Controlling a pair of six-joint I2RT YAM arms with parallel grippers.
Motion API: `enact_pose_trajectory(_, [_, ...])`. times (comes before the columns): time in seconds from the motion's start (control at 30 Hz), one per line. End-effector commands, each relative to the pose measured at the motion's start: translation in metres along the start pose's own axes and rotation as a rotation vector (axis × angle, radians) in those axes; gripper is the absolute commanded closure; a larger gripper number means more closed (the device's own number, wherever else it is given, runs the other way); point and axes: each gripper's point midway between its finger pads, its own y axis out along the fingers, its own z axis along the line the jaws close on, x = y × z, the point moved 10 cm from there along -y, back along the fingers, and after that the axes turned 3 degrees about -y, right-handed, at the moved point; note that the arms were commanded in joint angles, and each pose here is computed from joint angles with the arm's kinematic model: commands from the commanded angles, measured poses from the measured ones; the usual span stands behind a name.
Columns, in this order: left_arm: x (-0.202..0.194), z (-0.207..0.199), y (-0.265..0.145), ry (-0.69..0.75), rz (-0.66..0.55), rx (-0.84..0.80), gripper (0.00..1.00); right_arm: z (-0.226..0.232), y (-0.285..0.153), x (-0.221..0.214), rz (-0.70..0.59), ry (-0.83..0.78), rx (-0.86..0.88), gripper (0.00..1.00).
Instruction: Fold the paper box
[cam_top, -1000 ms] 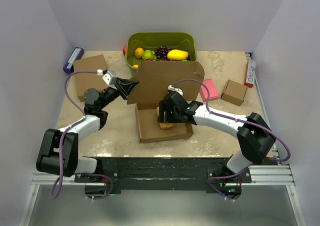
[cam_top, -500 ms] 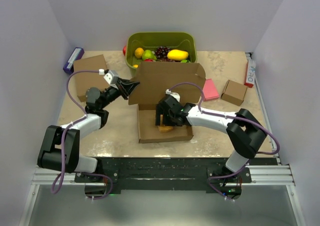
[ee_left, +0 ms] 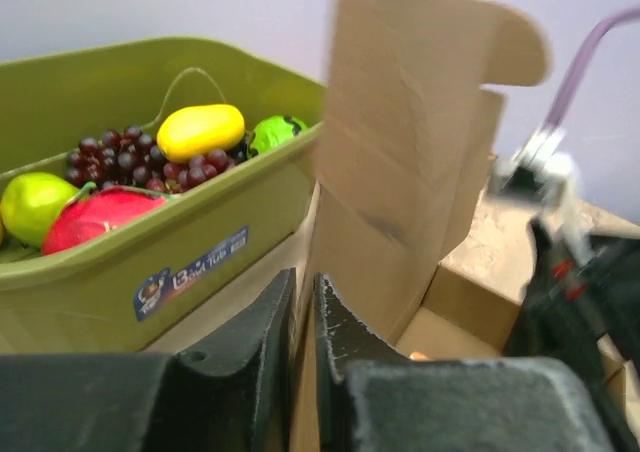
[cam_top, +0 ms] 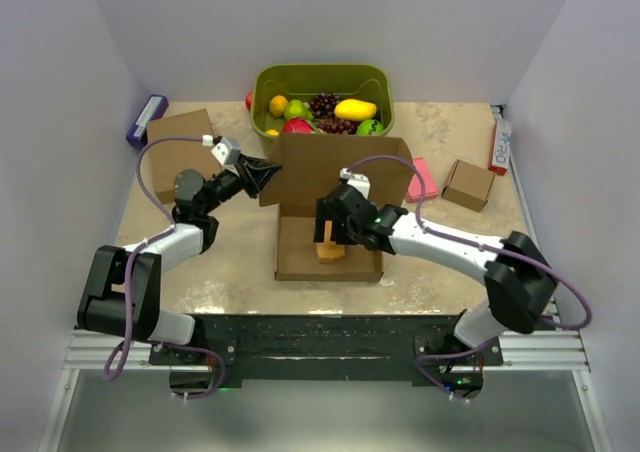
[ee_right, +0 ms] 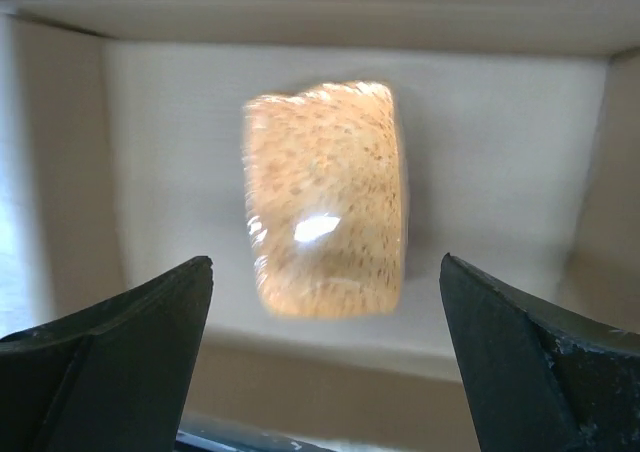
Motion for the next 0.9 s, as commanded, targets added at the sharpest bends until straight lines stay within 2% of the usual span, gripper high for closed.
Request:
enact_pose_trajectory(0.0, [0.005,0.004,0.005,0.007,0.020,-0.011,0.65,-0.008,-0.053,0.036,-0.248,0.005,-0.005,0.01])
enact_pose_trajectory(0.07, [0.005,0.005,0.004,0.007,0.020,-0.003,0.54,-0.014,-0.073,0.043,-0.299,-0.016,0.019,0.01])
enact_pose_trajectory(0.1, [0.006,0.006,0.003,0.007,0.020,0.005,0.44,-0.015,-0.079,0.046,-0.318,-0.029,0.019,0.01])
enact_pose_trajectory(0.27, [0.011,0.013,-0.003,0.016,0.032,0.052,0.19,-0.018,-0.118,0.072,-0.431,-0.109,0.027,0.01])
enact_pose_trajectory(0.33, [0.011,0.015,-0.007,0.035,0.061,0.079,0.15,-0.027,-0.136,0.085,-0.491,-0.130,0.021,0.01])
enact_pose_trajectory(0.37, [0.020,0.013,-0.007,0.061,0.053,0.087,0.13,-0.034,-0.141,0.087,-0.479,-0.136,0.002,0.01])
enact_pose_trajectory(0.43, [0.021,0.013,-0.012,0.085,0.100,0.124,0.10,-0.066,-0.154,0.110,-0.508,-0.093,-0.042,0.01])
enact_pose_trajectory(0.47, [0.026,0.011,-0.016,0.094,0.112,0.160,0.07,-0.072,-0.157,0.115,-0.496,-0.103,0.044,0.01])
enact_pose_trajectory(0.5, [0.029,0.011,-0.019,0.138,0.118,0.182,0.06,-0.098,-0.160,0.127,-0.522,-0.082,0.007,0.01])
enact_pose_trajectory(0.57, [0.036,0.009,-0.028,0.167,0.128,0.260,0.00,-0.109,-0.170,0.132,-0.545,-0.111,0.075,0.01])
enact_pose_trajectory(0.6, [0.038,0.009,-0.031,0.195,0.132,0.274,0.00,-0.117,-0.171,0.135,-0.554,-0.135,0.052,0.01])
enact_pose_trajectory(0.73, [0.043,0.010,-0.041,0.191,0.147,0.266,0.00,-0.138,-0.142,0.143,-0.513,-0.159,0.065,0.01])
enact_pose_trajectory(0.83, [0.041,0.014,-0.041,0.156,0.177,0.217,0.00,-0.167,-0.122,0.146,-0.500,-0.109,0.178,0.01])
enact_pose_trajectory(0.87, [0.039,0.015,-0.038,0.133,0.194,0.178,0.00,-0.171,-0.119,0.150,-0.533,-0.112,0.216,0.01])
